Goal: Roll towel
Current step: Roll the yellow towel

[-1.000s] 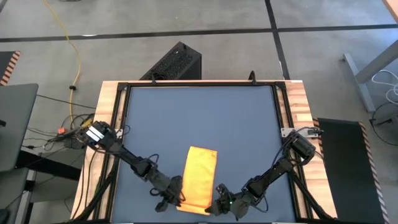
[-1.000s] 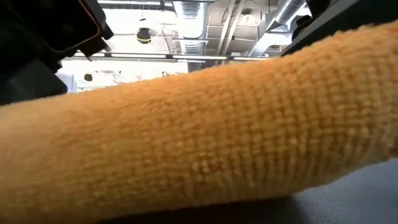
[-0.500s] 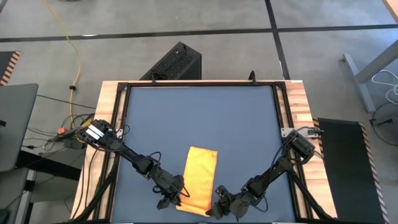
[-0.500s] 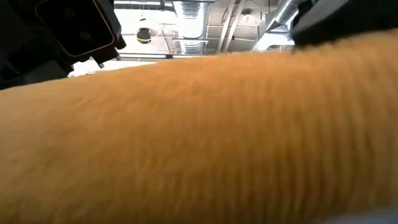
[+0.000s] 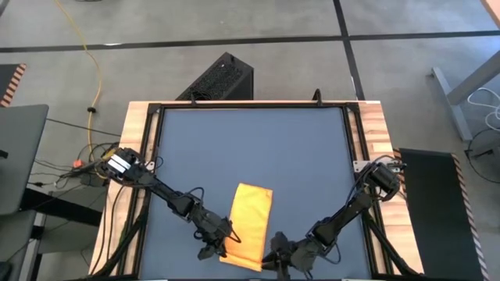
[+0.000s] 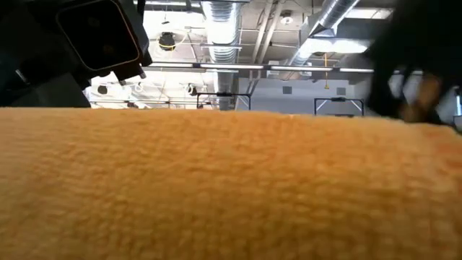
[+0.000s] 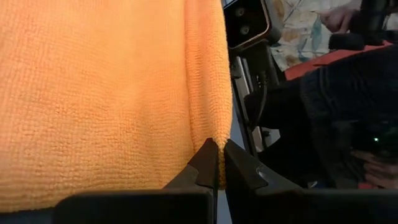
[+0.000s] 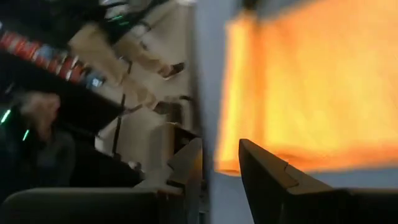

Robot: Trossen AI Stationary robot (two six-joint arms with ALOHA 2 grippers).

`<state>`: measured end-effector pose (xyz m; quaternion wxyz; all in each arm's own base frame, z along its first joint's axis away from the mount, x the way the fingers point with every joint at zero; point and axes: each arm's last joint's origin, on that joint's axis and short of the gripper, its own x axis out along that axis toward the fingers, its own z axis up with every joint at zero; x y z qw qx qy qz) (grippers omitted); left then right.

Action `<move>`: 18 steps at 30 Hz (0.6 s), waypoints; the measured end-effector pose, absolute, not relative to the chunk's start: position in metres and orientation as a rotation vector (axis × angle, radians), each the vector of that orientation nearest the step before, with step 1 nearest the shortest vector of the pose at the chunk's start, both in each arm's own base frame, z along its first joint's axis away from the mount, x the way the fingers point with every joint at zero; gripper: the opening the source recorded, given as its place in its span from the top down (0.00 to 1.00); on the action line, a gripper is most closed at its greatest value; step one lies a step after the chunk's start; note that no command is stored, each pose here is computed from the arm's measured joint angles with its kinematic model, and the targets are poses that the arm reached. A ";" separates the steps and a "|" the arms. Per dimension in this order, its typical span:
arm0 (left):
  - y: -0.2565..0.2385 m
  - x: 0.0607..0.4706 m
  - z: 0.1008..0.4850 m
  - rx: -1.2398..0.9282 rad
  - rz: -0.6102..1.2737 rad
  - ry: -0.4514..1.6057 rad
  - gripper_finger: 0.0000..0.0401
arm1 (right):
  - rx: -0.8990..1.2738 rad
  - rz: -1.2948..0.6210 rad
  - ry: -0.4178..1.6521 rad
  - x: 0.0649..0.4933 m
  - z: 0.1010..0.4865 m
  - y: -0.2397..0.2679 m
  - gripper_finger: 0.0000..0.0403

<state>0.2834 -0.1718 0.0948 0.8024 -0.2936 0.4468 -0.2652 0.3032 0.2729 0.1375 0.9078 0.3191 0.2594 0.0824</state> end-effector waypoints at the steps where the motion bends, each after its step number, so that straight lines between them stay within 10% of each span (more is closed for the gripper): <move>1: -0.171 0.283 0.095 -0.634 -0.571 0.963 1.00 | 0.601 0.198 0.518 0.303 0.141 0.275 0.67; 18: -0.172 0.282 0.093 -0.667 -0.539 1.004 1.00 | -0.070 0.315 0.534 0.312 0.146 0.287 0.67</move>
